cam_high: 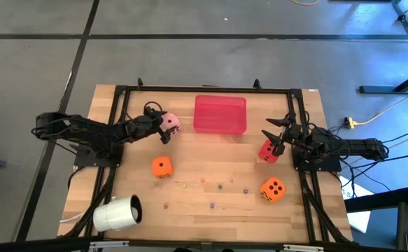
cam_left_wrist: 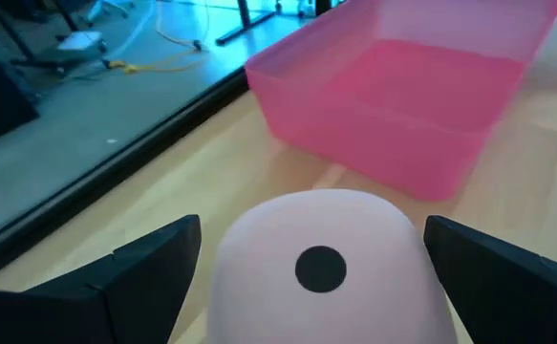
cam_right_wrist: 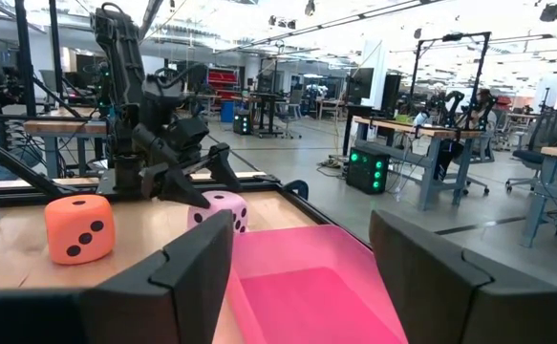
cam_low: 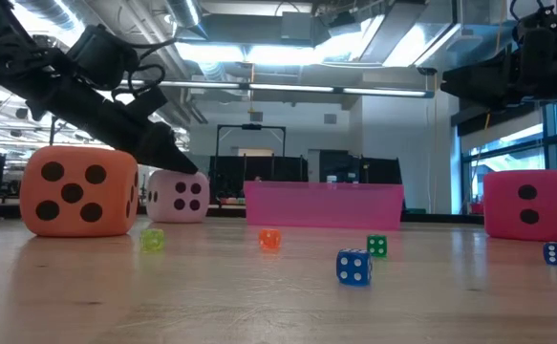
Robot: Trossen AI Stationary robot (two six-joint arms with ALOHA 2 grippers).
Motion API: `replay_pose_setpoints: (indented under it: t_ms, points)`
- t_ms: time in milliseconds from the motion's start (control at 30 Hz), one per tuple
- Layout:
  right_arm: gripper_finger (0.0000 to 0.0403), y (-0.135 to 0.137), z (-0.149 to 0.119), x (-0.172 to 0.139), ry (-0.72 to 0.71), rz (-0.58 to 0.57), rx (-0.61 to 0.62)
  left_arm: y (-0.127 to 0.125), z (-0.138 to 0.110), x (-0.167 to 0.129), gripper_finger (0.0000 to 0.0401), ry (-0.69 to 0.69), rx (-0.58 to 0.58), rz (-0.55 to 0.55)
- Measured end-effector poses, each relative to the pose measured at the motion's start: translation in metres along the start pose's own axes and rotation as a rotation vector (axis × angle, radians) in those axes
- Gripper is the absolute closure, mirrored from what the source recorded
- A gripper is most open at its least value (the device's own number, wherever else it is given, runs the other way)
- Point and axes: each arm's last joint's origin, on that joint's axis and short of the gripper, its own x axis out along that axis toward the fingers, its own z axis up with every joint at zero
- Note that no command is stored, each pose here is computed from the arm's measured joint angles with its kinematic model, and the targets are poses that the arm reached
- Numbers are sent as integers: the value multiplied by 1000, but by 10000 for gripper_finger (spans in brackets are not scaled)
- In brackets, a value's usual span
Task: Pick & Place Dice
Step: Put the large pink dice into the red container
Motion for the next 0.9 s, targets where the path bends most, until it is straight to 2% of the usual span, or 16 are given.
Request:
replay_pose_setpoints:
  t_ms: [200,433,667,900]
  points:
    - [155,0,0,0,0,0,0,5,0,3,1,9,-19,-144]
    - [155,0,0,0,0,0,0,13,0,5,1,17,-36,-93]
    - [155,0,0,0,1,0,0,13,-6,5,1,83,-43,-154]
    - [156,0,0,0,1,0,0,13,-11,5,1,134,-38,-162]
